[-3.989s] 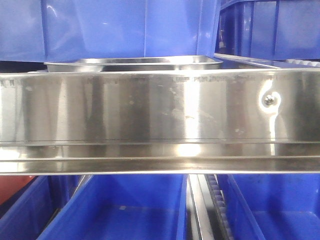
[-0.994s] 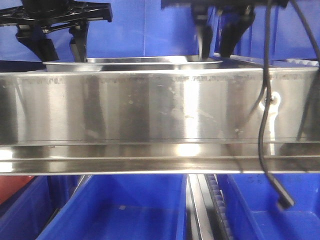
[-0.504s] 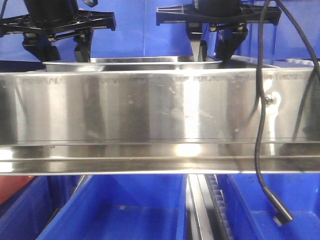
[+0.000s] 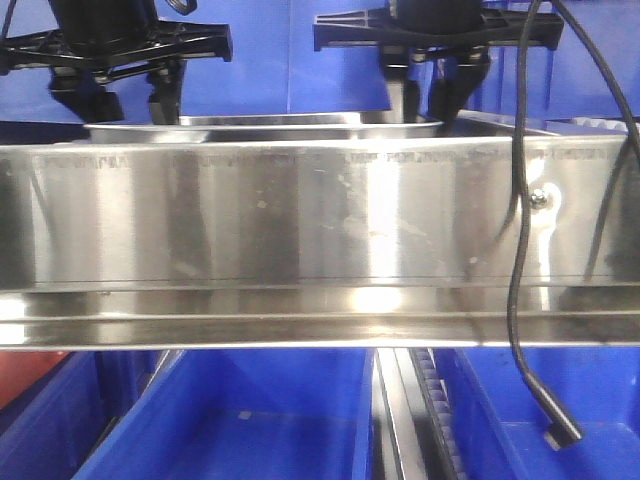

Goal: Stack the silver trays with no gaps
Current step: 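Grip opposite rims of the silver tray with both grippers, then lift the silver tray off the shelf with both grippers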

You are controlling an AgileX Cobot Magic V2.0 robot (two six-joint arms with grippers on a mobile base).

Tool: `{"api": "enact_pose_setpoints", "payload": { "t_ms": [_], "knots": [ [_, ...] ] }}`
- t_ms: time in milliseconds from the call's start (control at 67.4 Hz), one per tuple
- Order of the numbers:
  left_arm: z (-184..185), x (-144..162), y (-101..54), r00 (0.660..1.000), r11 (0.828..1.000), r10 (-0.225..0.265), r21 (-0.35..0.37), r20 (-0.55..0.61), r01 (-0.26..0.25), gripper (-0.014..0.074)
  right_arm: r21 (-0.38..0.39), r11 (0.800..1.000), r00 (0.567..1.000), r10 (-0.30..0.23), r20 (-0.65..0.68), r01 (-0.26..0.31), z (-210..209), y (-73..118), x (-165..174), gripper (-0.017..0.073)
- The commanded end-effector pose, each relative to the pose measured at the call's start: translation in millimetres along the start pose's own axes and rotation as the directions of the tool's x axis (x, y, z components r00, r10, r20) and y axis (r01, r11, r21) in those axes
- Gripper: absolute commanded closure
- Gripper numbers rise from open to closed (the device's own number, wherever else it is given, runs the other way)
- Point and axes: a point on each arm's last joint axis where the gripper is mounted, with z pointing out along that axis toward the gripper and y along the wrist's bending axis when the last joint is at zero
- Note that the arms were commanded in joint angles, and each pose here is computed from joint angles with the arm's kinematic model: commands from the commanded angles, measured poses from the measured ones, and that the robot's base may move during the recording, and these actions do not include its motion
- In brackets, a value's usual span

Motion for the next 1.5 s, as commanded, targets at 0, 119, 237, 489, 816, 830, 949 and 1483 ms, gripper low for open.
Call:
{"api": "enact_pose_setpoints", "payload": {
  "t_ms": [0,119,237,489,816,830,949,1483],
  "knots": [
    [3,3,0.2,0.999,1.0,-0.006,-0.008,-0.037,0.006,0.0601,-0.008,1.0,1.0,0.002,0.026,-0.002,-4,-1.5,-4,0.0573],
    [2,4,-2.0,0.999,1.0,-0.008,0.003,-0.037,0.008,0.0597,-0.014,1.0,0.999,0.003,0.034,-0.002,-7,-1.5,-4,0.0574],
    [-16,1,-2.7,1.0,1.0,-0.01,0.012,-0.018,0.01,0.0603,-0.024,1.0,0.996,-0.001,0.088,0.003,-26,-2.3,-8,0.0574],
    [-91,8,-10.4,0.992,0.998,-0.053,0.023,0.112,0.05,0.0603,-0.081,0.997,0.973,0.028,0.227,-0.01,-96,-11.5,-1,0.0577],
    [-175,47,-28.4,0.945,0.997,-0.06,0.064,0.322,0.041,0.0603,-0.087,0.991,0.899,-0.052,0.435,0.099,-170,3.3,51,0.0578],
    [-178,49,-29.3,0.943,0.997,-0.057,0.068,0.328,0.037,0.0603,-0.088,0.99,0.899,-0.057,0.434,0.106,-170,3.3,54,0.0578],
    [-198,65,-31.5,0.926,0.993,-0.074,0.116,0.369,0.033,0.0603,-0.109,0.987,0.906,-0.063,0.419,0.119,-172,1.3,76,0.0578],
    [-199,143,-25.4,0.925,0.986,-0.073,0.165,0.372,0.011,0.0603,-0.105,0.984,0.893,-0.082,0.442,0.142,-158,-11.9,158,0.0578]
  ]
}}
